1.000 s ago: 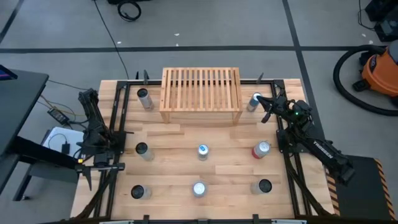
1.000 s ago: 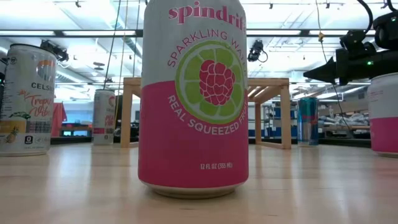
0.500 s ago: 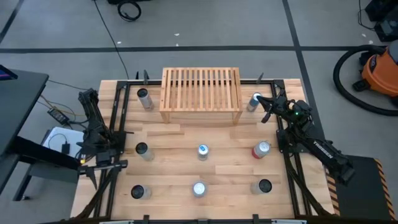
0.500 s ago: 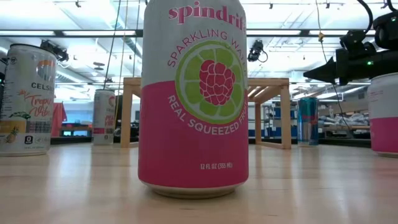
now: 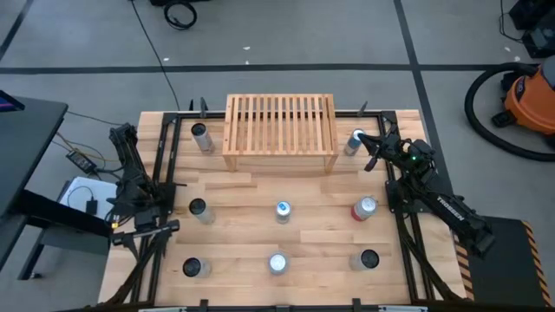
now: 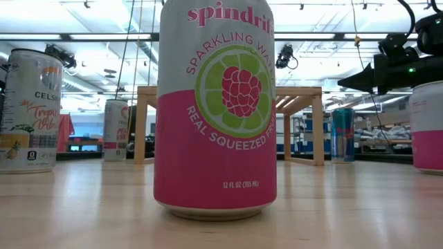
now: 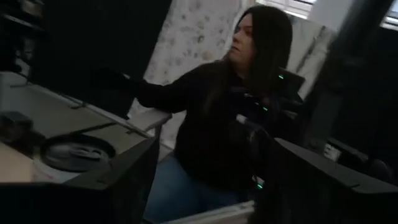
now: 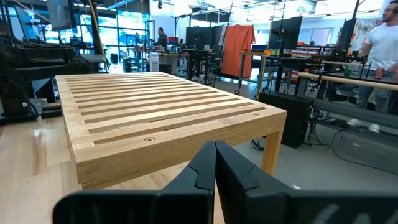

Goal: Place canned beverage on shelf
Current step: Put the top blue soda can on the shelf

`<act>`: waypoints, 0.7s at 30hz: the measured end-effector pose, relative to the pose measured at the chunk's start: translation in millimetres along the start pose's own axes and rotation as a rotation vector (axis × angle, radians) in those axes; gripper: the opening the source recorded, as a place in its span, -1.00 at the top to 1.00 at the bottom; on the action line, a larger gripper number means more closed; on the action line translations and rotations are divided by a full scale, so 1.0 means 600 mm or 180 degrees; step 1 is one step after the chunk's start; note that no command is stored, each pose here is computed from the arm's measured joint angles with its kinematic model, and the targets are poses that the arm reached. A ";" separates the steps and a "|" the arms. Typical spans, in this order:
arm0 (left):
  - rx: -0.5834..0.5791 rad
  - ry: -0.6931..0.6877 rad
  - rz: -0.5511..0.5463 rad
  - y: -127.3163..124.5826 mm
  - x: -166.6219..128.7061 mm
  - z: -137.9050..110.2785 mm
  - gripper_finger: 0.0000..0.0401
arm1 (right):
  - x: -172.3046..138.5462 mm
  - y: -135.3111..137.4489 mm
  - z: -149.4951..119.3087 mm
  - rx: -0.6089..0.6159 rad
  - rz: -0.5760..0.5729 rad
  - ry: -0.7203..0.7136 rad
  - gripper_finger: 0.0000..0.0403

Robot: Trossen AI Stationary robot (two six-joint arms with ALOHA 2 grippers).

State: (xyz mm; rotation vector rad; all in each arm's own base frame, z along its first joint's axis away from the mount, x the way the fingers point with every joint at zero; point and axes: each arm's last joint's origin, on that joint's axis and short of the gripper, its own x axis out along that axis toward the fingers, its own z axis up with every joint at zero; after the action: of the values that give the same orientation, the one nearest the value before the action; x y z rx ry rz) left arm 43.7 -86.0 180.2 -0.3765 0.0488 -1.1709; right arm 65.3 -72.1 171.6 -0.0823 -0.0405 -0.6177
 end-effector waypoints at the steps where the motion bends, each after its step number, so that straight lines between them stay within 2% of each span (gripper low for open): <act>1: 0.0024 -0.0042 0.0119 0.002 0.000 0.001 -0.56 | 0.000 0.000 0.000 0.0000 0.0000 0.0000 0.93; 7: 0.0180 -0.0457 0.1425 0.021 -0.005 0.008 -0.56 | 0.000 0.000 0.000 -0.0002 0.0000 0.0000 0.93; 9: 0.0316 -0.0509 0.1719 0.024 -0.007 0.009 -0.56 | 0.000 0.000 0.000 0.0000 0.0000 0.0001 0.93; 16: 0.0607 -0.0459 0.1873 0.026 -0.009 0.009 -0.56 | 0.000 0.000 0.002 -0.0032 -0.0021 -0.0039 0.93; 21: 0.0618 -0.0456 0.1874 0.026 -0.009 0.009 -0.56 | 0.000 0.000 0.006 -0.0042 -0.0021 -0.0114 0.93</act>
State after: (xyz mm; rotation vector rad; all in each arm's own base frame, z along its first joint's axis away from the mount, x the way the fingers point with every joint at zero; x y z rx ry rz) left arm 56.7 -74.7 179.9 -0.2474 -0.0754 -0.5591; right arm 65.0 -72.0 175.3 -0.1062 -0.0715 -0.6231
